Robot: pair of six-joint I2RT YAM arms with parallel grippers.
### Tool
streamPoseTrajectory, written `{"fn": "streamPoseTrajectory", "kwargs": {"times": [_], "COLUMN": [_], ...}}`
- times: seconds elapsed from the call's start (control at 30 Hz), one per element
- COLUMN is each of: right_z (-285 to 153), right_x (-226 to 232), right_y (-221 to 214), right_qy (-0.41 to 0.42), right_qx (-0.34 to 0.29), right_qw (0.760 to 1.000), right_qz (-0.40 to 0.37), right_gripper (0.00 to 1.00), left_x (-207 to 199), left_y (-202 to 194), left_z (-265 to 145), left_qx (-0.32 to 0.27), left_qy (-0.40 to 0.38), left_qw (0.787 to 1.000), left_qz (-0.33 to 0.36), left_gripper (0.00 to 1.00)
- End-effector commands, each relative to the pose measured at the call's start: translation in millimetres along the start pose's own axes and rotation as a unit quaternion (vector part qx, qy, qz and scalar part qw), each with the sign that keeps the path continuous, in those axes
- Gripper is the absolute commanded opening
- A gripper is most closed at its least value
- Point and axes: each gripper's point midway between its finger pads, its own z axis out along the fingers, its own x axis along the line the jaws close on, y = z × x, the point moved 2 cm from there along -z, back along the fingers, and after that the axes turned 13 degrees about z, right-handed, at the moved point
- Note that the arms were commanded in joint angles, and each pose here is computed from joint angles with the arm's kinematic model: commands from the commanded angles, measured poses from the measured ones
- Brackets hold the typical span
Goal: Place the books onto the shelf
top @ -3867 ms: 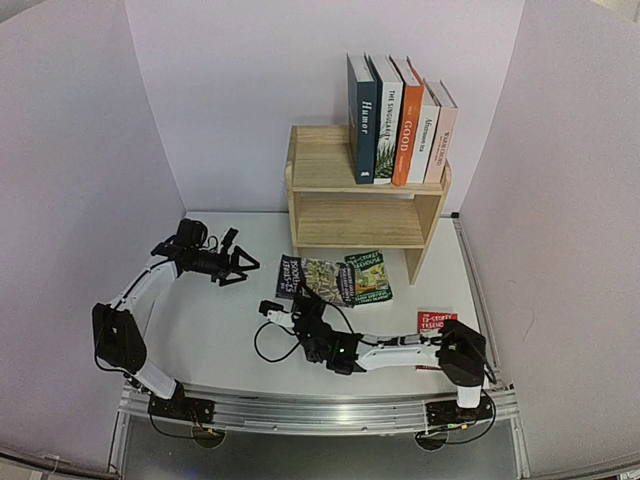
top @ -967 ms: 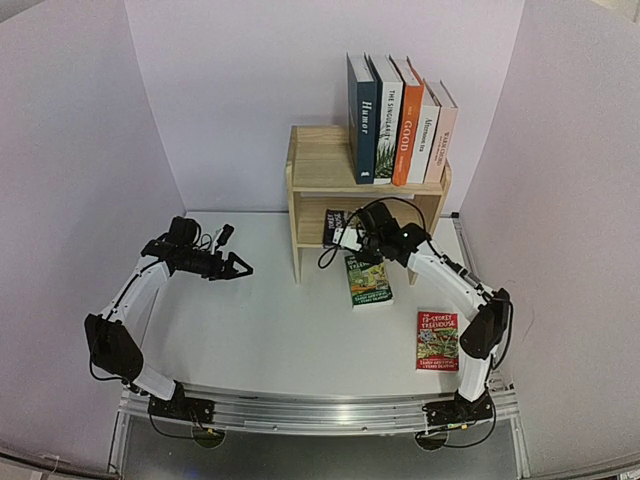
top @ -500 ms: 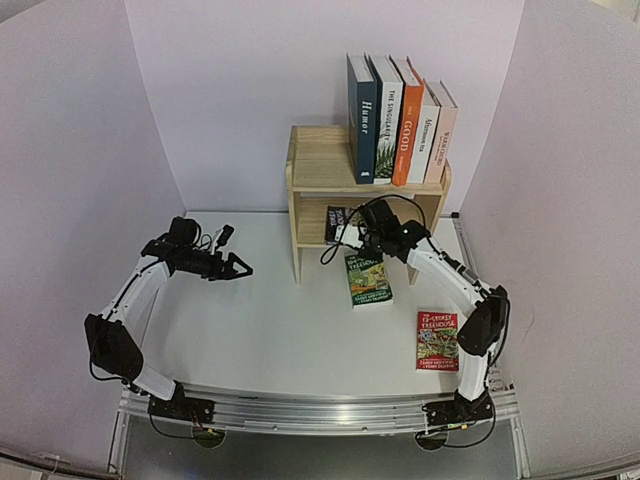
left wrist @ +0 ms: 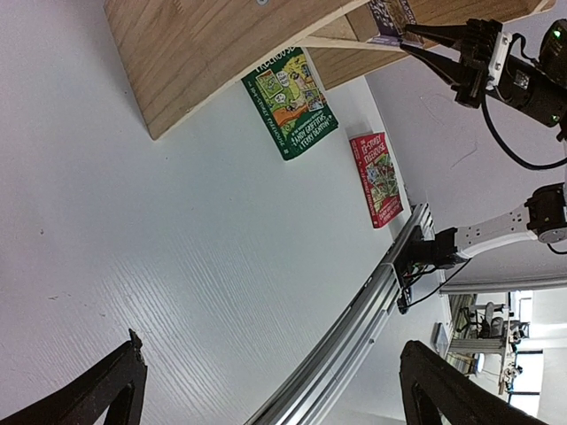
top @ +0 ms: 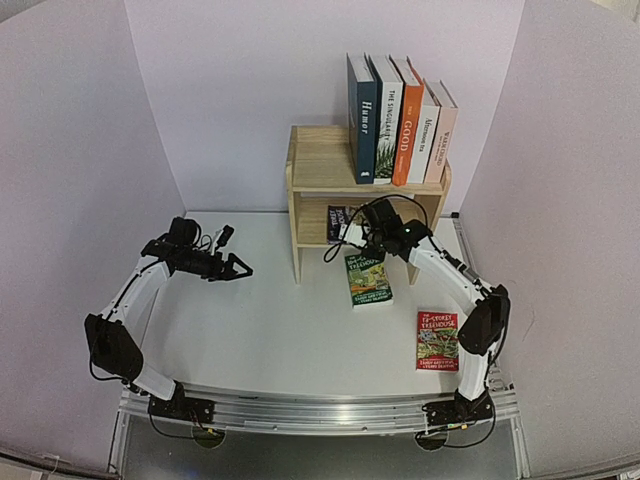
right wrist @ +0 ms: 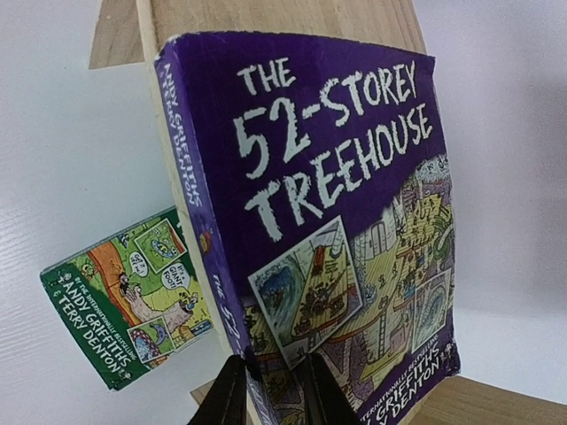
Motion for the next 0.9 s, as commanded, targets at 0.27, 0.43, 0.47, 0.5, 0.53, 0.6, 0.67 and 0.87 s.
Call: {"fn": "streamPoseTrajectory", "kwargs": {"times": [0.27, 0.43, 0.47, 0.5, 0.53, 0.6, 0.67, 0.87], "right_z": [-85.1, -84.7, -84.4, -79.8, -80.7, -78.2, -75.7, -25.4], "right_x": [5.7, 32.9, 37.8, 45.9, 52.2, 67.2, 75.4, 92.6], "right_y": [54.2, 6.9, -2.2, -14.5, -26.8, -56.8, -82.1, -149.5], "right_qy": [0.013, 0.024, 0.022, 0.02, 0.017, 0.005, -0.018, -0.044], "right_qx": [-0.108, -0.085, -0.094, -0.099, -0.109, -0.104, -0.092, -0.008], "right_qw": [0.957, 0.882, 0.863, 0.845, 0.826, 0.797, 0.774, 0.691], "right_qz": [0.268, 0.462, 0.496, 0.526, 0.552, 0.595, 0.627, 0.721], "right_gripper": [0.47, 0.67, 0.71, 0.76, 0.82, 0.88, 0.89, 0.93], "left_x": [-6.0, -6.4, -6.4, -6.5, -6.2, -5.3, -4.4, 0.1], "left_y": [1.1, -0.3, -0.7, -1.1, -1.5, -1.5, -1.3, 1.0], "left_z": [-6.4, -6.8, -6.7, -6.3, -5.7, -4.7, -3.2, 1.8], "left_qx": [-0.003, -0.002, -0.001, -0.001, 0.0, 0.001, 0.002, 0.001], "left_qy": [0.005, 0.006, 0.006, 0.005, 0.004, 0.002, 0.0, -0.006], "left_qw": [1.0, 1.0, 1.0, 1.0, 1.0, 1.0, 1.0, 1.0], "left_qz": [0.026, 0.027, 0.027, 0.027, 0.025, 0.022, 0.02, 0.006], "left_gripper": [1.0, 0.99, 0.99, 0.99, 0.99, 0.99, 0.99, 0.99]}}
